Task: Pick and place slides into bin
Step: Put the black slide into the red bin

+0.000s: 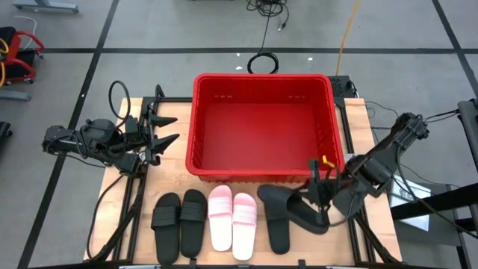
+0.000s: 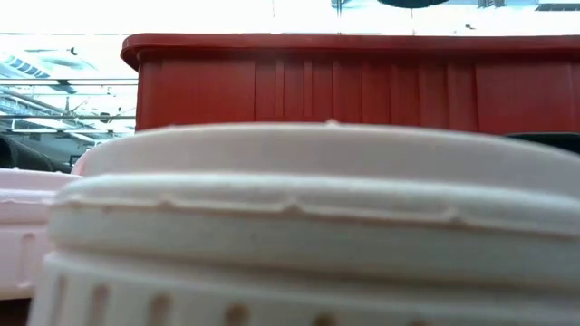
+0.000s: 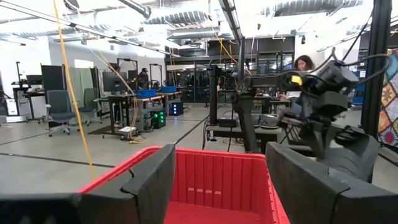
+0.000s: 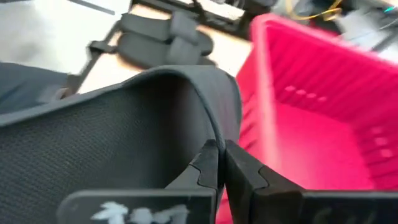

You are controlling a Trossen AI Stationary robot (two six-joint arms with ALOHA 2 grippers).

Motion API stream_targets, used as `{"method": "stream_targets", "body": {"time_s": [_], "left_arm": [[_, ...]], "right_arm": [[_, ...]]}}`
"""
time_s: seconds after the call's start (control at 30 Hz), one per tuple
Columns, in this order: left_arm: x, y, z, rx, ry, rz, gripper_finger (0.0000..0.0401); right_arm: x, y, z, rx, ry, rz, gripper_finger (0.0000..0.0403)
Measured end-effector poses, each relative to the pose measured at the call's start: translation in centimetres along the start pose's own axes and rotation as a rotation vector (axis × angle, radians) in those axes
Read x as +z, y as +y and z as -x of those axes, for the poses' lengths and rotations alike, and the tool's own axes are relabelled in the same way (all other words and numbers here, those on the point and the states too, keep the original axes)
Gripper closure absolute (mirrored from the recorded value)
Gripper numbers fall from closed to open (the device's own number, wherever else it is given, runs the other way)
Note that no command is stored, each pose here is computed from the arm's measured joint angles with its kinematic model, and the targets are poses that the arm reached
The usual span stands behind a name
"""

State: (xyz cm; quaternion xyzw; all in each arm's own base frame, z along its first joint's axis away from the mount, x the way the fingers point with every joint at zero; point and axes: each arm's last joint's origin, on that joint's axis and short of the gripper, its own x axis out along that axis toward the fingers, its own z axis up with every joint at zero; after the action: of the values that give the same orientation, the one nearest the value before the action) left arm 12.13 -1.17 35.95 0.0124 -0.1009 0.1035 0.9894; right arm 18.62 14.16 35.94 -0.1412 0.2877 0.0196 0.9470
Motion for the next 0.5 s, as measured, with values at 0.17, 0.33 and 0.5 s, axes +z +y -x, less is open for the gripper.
{"method": "stream_targets", "body": {"time_s": [0.17,0.33,0.5], "left_arm": [[0.0,0.0,0.0,0.0,0.0,0.0,0.0146],[0.0,0.0,0.0,0.0,0.0,0.0,0.0146],[0.0,0.1,0.0,0.017,0.001,0.035,0.0146]], "right_arm": [[0.5,-2.0,0.7,-0.094,-0.06,0.057,0.0401],[1.1,-4.1,1.7,-0.242,-0.122,0.091,0.0401],[1.1,-6.4,2.8,-0.386,-0.134,0.097,0.0401]]}}
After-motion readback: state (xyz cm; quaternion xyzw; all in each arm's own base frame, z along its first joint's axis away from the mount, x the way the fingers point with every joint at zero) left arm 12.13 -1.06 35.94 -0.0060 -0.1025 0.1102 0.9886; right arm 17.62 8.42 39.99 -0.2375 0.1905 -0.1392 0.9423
